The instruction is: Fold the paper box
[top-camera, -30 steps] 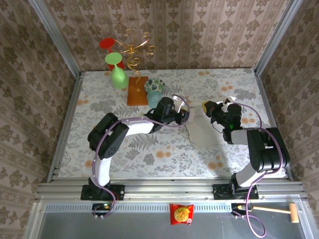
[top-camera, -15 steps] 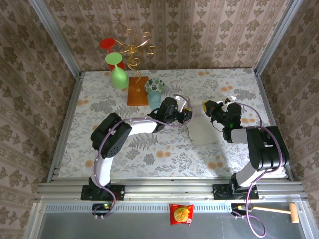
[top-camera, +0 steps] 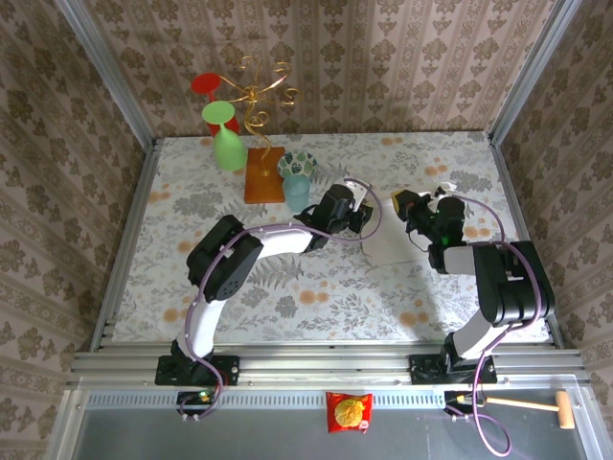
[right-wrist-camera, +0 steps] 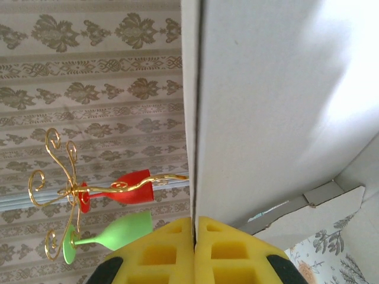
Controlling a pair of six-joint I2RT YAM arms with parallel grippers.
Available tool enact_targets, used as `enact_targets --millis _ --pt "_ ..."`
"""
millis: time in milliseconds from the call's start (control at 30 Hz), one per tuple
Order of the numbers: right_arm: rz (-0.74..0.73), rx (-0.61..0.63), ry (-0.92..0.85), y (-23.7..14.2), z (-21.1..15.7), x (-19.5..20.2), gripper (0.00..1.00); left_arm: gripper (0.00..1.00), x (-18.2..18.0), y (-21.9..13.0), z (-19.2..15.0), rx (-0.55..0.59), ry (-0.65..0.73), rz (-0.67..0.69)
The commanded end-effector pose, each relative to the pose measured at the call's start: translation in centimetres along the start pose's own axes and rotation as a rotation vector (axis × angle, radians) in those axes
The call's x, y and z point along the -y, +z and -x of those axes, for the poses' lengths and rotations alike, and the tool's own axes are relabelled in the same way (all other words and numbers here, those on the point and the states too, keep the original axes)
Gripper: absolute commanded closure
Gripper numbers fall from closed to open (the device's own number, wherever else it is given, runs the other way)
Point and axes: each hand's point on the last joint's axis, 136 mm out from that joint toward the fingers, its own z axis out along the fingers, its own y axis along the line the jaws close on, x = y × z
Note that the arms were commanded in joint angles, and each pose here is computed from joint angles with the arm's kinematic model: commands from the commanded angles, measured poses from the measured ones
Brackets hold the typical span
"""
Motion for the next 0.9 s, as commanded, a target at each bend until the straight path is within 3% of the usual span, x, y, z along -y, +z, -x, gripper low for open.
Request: enact_targets --millis 0,233,500,533,633,700,867 --pt "0.012 -0.071 0.014 0.5 -1.4 -0.3 1.0 0.76 -0.5 0.9 -0.2 -0.014 0.024 0.037" --pt "0.014 -0.076 0.017 0.9 -1.2 -0.8 1.0 0.99 -0.1 1.2 0.6 0.001 0.017 0.001" --pt "-0.05 -0.077 0.007 0.6 -1.3 -0.5 1.0 1.0 -1.2 1.5 1.1 -0.078 -0.027 0.089" --pt "-0.059 -0.073 0.004 0.5 -1.3 -0.5 0.96 1.0 -1.6 1.4 0.9 -0.106 -0.032 0.112" --pt "-0.099 -0.045 -0.012 -0.3 -1.0 -0.6 0.68 1.0 -2.5 0.7 0.7 -0.149 -0.054 0.153" --pt "-0.127 -0.012 -0.054 -1.2 -0.5 -1.9 0.56 1.0 -3.3 -0.1 0.6 -0.195 -0.08 0.173" --pt "-0.234 0.065 -0.256 -4.6 0.6 -5.9 0.47 1.0 -5.1 -3.7 0.3 -0.318 -0.087 0.217"
